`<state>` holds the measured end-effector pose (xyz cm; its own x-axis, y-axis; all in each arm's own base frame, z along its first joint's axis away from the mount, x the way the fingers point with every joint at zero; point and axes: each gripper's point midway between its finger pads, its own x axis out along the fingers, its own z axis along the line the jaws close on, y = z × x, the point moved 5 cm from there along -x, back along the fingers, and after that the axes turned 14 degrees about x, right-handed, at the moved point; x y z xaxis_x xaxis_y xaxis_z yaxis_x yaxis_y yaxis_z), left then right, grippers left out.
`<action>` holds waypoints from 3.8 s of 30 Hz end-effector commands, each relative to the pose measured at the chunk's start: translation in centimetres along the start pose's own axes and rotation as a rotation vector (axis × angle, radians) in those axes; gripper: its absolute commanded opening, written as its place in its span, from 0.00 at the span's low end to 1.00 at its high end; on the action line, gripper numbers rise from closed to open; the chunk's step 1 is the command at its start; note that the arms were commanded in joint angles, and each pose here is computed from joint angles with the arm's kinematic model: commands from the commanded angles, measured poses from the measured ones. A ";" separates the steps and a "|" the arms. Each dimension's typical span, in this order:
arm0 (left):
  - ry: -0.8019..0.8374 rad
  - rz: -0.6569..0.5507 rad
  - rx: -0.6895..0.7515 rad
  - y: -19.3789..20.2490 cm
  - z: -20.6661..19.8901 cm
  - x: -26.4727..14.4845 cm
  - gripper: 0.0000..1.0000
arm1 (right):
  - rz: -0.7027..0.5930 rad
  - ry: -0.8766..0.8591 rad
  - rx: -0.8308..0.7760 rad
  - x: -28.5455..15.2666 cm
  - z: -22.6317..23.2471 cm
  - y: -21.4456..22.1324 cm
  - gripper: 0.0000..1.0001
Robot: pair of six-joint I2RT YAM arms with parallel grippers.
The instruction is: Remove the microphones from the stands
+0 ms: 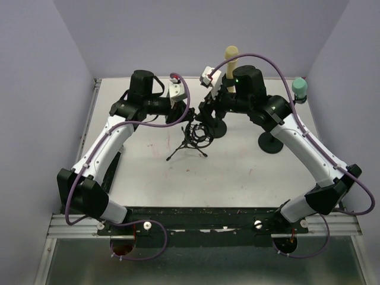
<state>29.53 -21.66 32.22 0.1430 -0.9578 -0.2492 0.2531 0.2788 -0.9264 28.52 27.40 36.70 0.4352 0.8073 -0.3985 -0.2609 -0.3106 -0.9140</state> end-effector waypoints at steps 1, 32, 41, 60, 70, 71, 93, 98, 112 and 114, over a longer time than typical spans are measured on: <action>0.122 -0.039 0.075 -1.2 -0.6 0.0 0.16 | -0.009 -0.016 -0.038 -1.4 0.7 0.1 0.87; -0.362 0.118 -0.161 2.1 -4.8 -4.4 0.83 | 0.088 0.033 -0.119 1.2 -3.2 6.3 0.82; -0.474 0.125 0.067 0.0 -0.1 -4.1 0.79 | 0.020 -0.210 -0.173 -0.8 1.4 6.6 0.80; -0.569 0.359 0.010 2.9 0.5 -6.5 0.83 | -0.118 -0.216 -0.106 5.2 0.2 7.7 0.80; -0.584 0.430 -0.150 3.8 -5.2 -9.5 0.84 | -0.203 -0.305 -0.113 7.1 0.4 7.7 0.72; -0.581 0.444 -0.151 3.9 -5.8 -9.9 0.84 | -0.213 -0.313 -0.108 7.2 0.3 7.6 0.71; -0.631 0.390 -0.215 5.5 -8.6 -10.3 0.80 | -0.308 -0.151 0.295 7.9 0.1 6.6 0.01; -0.642 0.334 -0.208 6.0 -8.7 -9.8 0.80 | -0.370 0.240 0.443 7.5 -0.1 4.5 0.01; -0.727 0.418 -0.203 8.5 -11.4 -11.9 0.81 | -0.302 0.277 0.442 9.2 4.2 7.2 0.42; -0.703 0.448 -0.178 8.8 -12.3 -12.3 0.82 | -0.260 0.186 0.360 8.9 5.2 7.1 0.58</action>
<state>19.87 -9.40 24.64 0.7773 -0.4998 -0.3822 -0.1026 0.4986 -0.8607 27.24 34.97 26.93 0.7465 0.6432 -0.1703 -0.3789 0.2005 -0.9035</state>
